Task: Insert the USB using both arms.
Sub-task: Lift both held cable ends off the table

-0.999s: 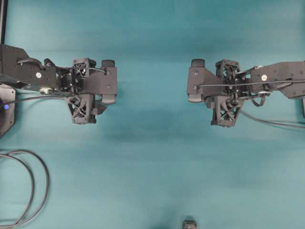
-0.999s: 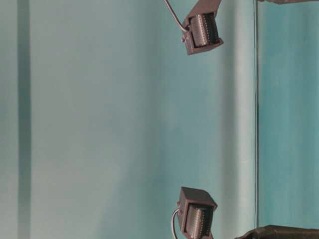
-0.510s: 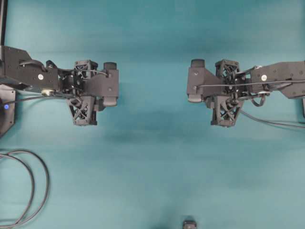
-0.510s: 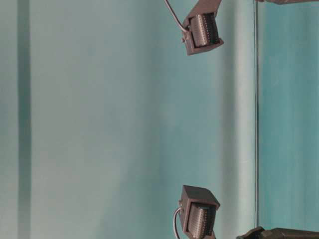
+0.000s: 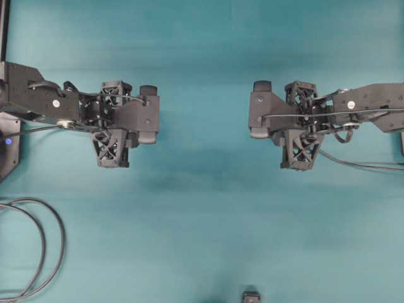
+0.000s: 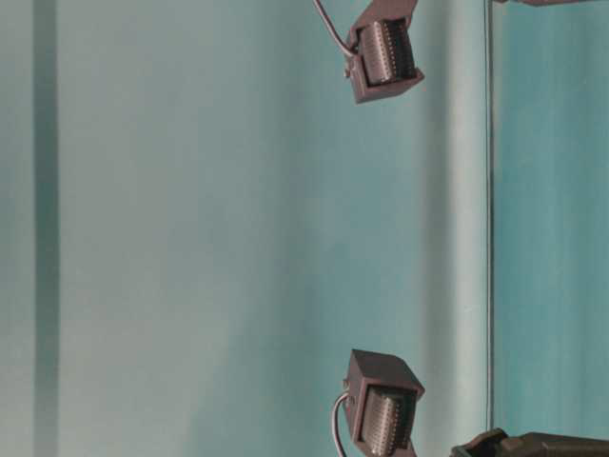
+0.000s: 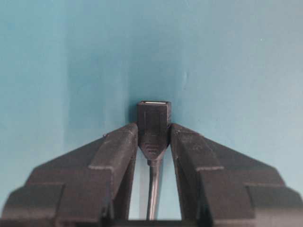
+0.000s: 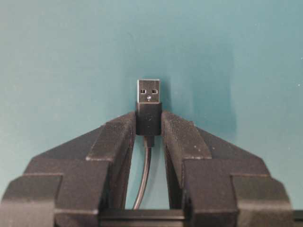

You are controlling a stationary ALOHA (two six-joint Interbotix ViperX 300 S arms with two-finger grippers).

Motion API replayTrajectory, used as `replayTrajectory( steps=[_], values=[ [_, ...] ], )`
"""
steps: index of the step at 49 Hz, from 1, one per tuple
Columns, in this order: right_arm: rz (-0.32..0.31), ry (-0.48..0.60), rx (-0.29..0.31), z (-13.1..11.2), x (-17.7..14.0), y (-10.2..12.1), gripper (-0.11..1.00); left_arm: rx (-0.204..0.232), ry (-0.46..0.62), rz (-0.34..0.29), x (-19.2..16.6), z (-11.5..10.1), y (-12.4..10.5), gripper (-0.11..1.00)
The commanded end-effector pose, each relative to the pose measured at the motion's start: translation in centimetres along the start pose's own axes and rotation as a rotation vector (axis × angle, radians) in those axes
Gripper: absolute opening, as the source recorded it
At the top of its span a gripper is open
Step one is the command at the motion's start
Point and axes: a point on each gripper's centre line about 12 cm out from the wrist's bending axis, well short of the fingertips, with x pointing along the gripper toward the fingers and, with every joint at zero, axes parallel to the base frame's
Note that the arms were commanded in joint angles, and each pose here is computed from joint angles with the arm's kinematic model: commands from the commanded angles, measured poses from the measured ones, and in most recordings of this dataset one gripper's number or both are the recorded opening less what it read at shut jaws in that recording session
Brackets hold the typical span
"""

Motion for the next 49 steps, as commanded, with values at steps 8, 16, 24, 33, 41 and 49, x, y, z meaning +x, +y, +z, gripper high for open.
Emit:
replayTrajectory(
  steps=[8, 16, 24, 33, 41, 49],
  values=[
    [0.003, -0.034, -0.023, 0.9, -1.0, 0.2, 0.21, 0.025, -0.005, -0.002, 0.1, 0.3, -0.2, 0.32],
    [0.000, -0.047, -0.049, 1.1, -2.1, 0.1, 0.21, 0.025, -0.030, -0.002, -0.6, 0.7, -0.3, 0.32],
    [-0.016, -0.097, -0.085, 1.8, -4.1, -0.1, 0.21, 0.027, -0.081, -0.003, -2.4, 1.5, -0.6, 0.32],
    [-0.040, -0.157, -0.133, 2.5, -6.2, -0.3, 0.21, -0.053, -0.078, -0.027, -4.6, 2.3, -0.8, 0.32],
    [-0.088, -0.138, -0.212, 2.9, -8.2, -0.1, 0.21, -0.143, 0.022, -0.081, -6.5, 3.3, -1.2, 0.31],
    [-0.208, -0.078, -0.299, 3.5, -10.3, -0.1, 0.21, -0.163, 0.042, -0.130, -8.3, 4.9, -1.4, 0.32]
  ],
)
